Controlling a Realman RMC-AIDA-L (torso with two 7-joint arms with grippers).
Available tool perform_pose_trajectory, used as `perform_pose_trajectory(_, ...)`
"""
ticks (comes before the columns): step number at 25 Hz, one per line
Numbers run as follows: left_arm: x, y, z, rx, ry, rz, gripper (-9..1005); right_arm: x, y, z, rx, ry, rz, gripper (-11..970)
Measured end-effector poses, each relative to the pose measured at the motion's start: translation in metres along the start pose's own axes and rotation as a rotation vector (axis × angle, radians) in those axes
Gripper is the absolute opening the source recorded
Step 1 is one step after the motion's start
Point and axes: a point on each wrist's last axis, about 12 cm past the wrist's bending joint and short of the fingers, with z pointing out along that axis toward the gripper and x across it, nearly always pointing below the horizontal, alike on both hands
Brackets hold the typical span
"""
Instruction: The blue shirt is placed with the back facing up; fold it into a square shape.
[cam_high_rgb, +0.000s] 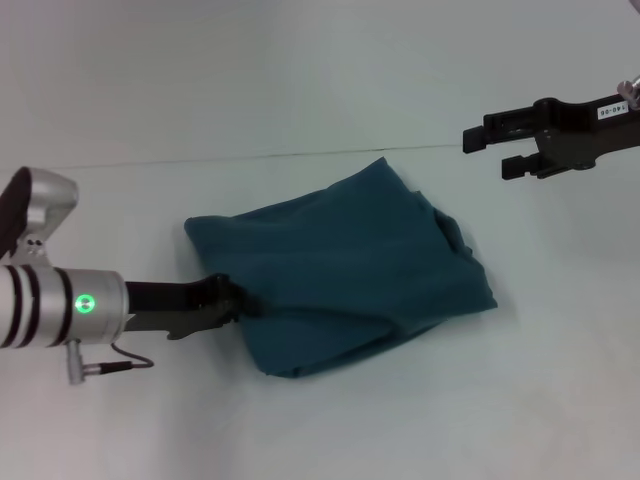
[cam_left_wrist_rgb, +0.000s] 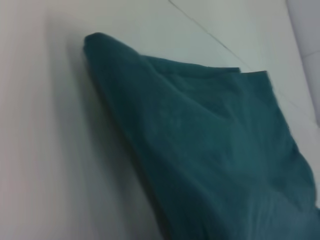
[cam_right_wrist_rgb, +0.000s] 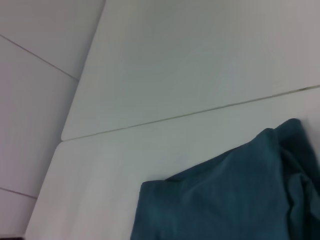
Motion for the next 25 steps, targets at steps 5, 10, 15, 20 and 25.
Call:
perform_pose_trajectory(5, 0.008, 0.008, -0.020, 0.025, 0.036, -0.013, 123, 0.003, -0.003, 0.001, -0.008, 0.002, 0.019, 924)
perform_pose_trajectory(10, 0.018, 0.019, -0.040, 0.061, 0.059, -0.041, 124, 0.005, -0.005, 0.001, -0.013, -0.006, 0.033, 924)
perform_pose_trajectory(15, 0.014, 0.030, -0.059, 0.032, 0.028, -0.041, 123, 0.007, -0.007, 0.002, -0.015, -0.008, 0.041, 924)
perform_pose_trajectory(20, 0.000, 0.037, -0.067, -0.051, 0.035, 0.007, 121, 0.006, -0.006, 0.003, -0.018, -0.008, 0.034, 924)
perform_pose_trajectory(25, -0.007, 0.040, -0.066, -0.112, 0.046, 0.033, 125, 0.006, -0.005, 0.003, -0.020, -0.005, 0.032, 924)
